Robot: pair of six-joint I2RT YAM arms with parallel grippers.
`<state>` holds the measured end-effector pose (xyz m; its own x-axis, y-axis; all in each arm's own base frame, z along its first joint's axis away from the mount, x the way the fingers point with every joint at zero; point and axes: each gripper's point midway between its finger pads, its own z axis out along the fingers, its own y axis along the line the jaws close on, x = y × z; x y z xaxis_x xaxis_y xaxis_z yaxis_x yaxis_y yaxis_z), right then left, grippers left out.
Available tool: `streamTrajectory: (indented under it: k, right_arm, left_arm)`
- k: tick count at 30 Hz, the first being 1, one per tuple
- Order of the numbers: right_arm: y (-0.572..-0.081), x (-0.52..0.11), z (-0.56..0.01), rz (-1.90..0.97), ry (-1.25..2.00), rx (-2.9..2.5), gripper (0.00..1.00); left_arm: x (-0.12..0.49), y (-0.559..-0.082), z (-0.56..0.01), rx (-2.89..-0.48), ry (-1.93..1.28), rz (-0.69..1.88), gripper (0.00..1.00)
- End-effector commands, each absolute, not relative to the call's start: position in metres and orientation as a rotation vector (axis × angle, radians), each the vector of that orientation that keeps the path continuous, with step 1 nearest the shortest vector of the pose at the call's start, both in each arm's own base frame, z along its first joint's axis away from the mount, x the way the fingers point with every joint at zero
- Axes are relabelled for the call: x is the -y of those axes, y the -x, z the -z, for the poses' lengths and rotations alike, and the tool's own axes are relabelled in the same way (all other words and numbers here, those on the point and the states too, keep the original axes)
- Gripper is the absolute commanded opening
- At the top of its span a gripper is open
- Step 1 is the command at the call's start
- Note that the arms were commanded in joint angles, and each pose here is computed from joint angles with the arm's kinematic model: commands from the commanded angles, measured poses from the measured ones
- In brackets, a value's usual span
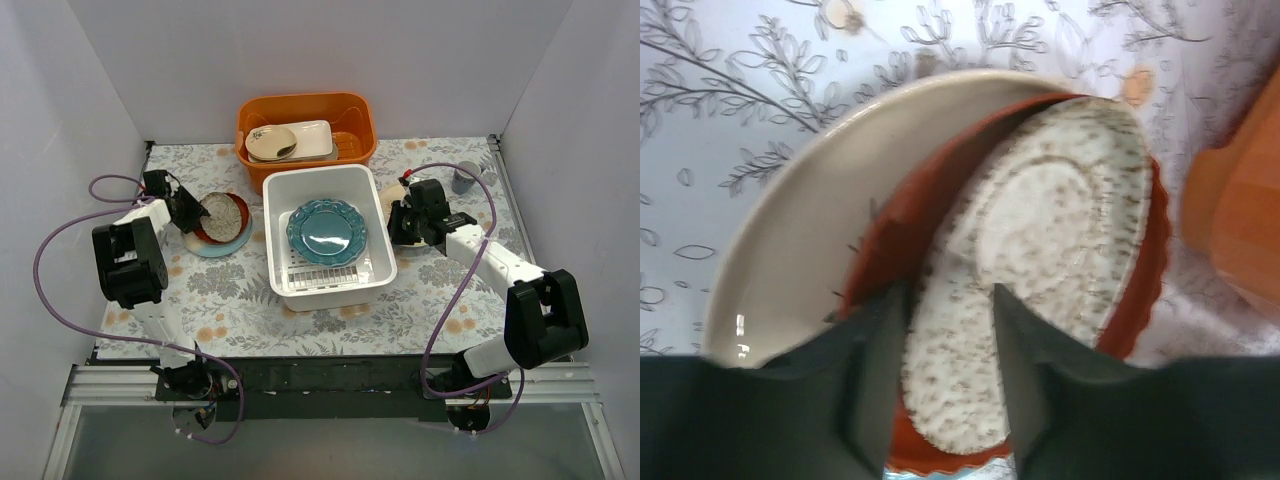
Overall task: Place the plates into the plastic bin on the countertop
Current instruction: Pick up the plate at the center of the board.
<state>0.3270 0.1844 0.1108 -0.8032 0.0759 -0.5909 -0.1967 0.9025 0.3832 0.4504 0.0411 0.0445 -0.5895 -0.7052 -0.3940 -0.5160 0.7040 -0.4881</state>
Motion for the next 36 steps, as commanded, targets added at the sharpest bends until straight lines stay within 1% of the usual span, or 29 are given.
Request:
streamTrajectory:
  k: [1, 3, 4, 8, 12, 17, 19, 20, 21, 23, 24, 30, 36]
  right_arm:
    - [-0.320, -0.188, -0.105, -0.587, 0.116, -2.450, 0.17]
    - [-0.319, -0.189, -0.106, -0.599, 0.121, -2.446, 0.17]
    - [-0.319, -0.190, -0.106, -0.609, 0.119, -2.444, 0.17]
    - [-0.317, -0.191, -0.105, -0.619, 0.114, -2.441, 0.17]
    - [-0.317, -0.191, -0.106, -0.624, 0.114, -2.437, 0.17]
    - [-0.317, -0.193, -0.109, -0.637, 0.118, -2.426, 0.21]
    - [-0.318, -0.190, -0.108, -0.621, 0.115, -2.429, 0.24]
    - [-0.318, -0.189, -0.108, -0.611, 0.113, -2.429, 0.29]
    - [-0.318, -0.189, -0.107, -0.608, 0.120, -2.429, 0.36]
    - [-0.318, -0.185, -0.105, -0.583, 0.111, -2.440, 0.43]
    - [-0.318, -0.184, -0.105, -0.578, 0.110, -2.441, 0.48]
    - [-0.319, -0.175, -0.100, -0.530, 0.085, -2.457, 0.59]
    - [-0.320, -0.163, -0.093, -0.480, 0.063, -2.474, 0.64]
  left_arm:
    - [-0.048, -0.448, -0.035, -2.350, 0.957, 0.397, 0.28]
    - [-0.048, -0.446, -0.031, -2.366, 0.972, 0.392, 0.17]
    - [-0.050, -0.446, -0.029, -2.368, 0.978, 0.378, 0.10]
    - [-0.050, -0.444, -0.028, -2.372, 0.988, 0.369, 0.00]
    - [-0.050, -0.444, -0.029, -2.371, 0.997, 0.376, 0.00]
    - [-0.046, -0.445, -0.041, -2.353, 0.984, 0.407, 0.00]
    - [-0.045, -0.446, -0.049, -2.336, 0.967, 0.425, 0.00]
    - [-0.044, -0.447, -0.055, -2.327, 0.958, 0.434, 0.00]
    - [-0.042, -0.448, -0.059, -2.319, 0.948, 0.445, 0.00]
    - [-0.039, -0.449, -0.066, -2.307, 0.929, 0.464, 0.00]
    - [-0.038, -0.449, -0.073, -2.294, 0.918, 0.473, 0.00]
    - [-0.037, -0.448, -0.099, -2.239, 0.874, 0.480, 0.00]
    - [-0.035, -0.445, -0.119, -2.198, 0.844, 0.489, 0.00]
